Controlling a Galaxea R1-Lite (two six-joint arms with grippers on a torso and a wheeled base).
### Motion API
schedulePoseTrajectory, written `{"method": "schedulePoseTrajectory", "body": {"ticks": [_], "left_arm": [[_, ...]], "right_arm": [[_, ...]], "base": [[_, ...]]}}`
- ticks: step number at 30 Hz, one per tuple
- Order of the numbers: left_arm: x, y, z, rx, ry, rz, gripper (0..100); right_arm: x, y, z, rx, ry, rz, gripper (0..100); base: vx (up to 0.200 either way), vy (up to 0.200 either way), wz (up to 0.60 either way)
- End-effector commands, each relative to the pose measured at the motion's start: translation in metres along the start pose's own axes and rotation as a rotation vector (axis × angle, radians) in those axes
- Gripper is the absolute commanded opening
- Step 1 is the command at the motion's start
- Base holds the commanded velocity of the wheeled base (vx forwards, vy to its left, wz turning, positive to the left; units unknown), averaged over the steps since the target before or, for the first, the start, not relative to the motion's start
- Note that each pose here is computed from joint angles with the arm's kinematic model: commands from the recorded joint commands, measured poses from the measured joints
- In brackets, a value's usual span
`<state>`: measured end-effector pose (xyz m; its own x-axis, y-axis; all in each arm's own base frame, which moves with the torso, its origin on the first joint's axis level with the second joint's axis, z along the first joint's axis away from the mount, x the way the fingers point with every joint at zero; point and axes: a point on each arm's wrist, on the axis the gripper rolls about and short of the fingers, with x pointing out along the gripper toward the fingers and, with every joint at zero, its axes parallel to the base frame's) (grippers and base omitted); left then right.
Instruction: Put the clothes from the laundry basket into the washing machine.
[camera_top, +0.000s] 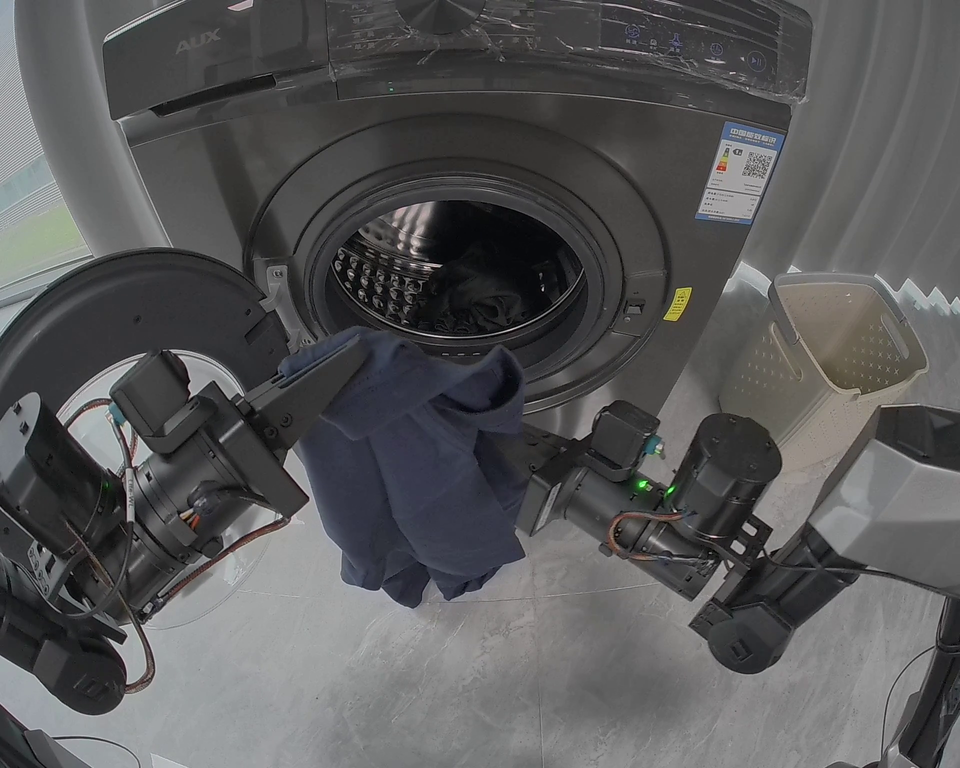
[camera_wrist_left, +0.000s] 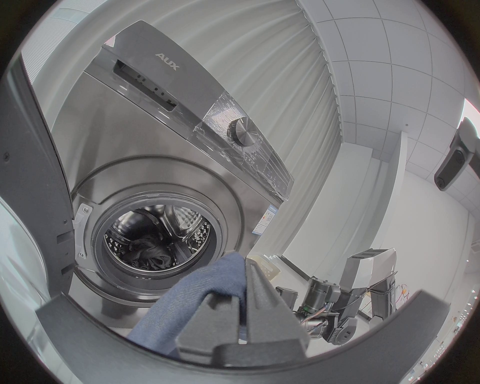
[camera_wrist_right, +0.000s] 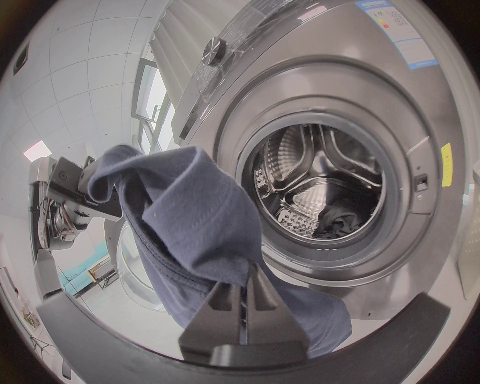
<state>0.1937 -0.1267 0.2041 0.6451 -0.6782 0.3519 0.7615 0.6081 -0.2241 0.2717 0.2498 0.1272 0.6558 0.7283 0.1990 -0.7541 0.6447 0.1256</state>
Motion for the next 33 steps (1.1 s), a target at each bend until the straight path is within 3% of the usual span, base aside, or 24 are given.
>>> {"method": "schedulePoseTrajectory", "body": {"ticks": [1,7,15,16,23,25,33], "left_arm": [[0.0,0.004,0.002,0.006,-0.006,0.017,0],[-0.001,0.005,0.004,0.011,-0.016,0.019,0],[-0.007,0.001,-0.001,0.0,0.023,-0.025,0],[-0.009,0.0,-0.002,-0.008,0.043,-0.05,100],[-0.013,0.008,-0.029,-0.049,0.154,-0.018,100],[-0.011,0.015,-0.047,-0.065,0.224,0.004,100],[-0.008,0.018,-0.08,-0.073,0.341,0.007,100]], "right_arm": [[-0.015,-0.006,0.016,-0.008,-0.015,-0.025,0],[-0.022,-0.006,0.014,-0.006,0.007,-0.033,0],[-0.017,0.0,0.026,-0.006,-0.046,-0.041,0],[-0.017,0.001,0.031,-0.006,-0.061,-0.038,0],[-0.029,0.015,0.059,0.002,-0.122,-0.008,0],[-0.035,0.017,0.071,-0.002,-0.147,-0.009,0],[-0.034,0.02,0.074,-0.001,-0.157,-0.006,0]], "base": [[0.0,0.0,0.0],[0.0,0.0,0.0],[0.0,0.0,0.0],[0.0,0.0,0.0],[0.0,0.0,0.0],[0.0,0.0,0.0],[0.0,0.0,0.0]]}}
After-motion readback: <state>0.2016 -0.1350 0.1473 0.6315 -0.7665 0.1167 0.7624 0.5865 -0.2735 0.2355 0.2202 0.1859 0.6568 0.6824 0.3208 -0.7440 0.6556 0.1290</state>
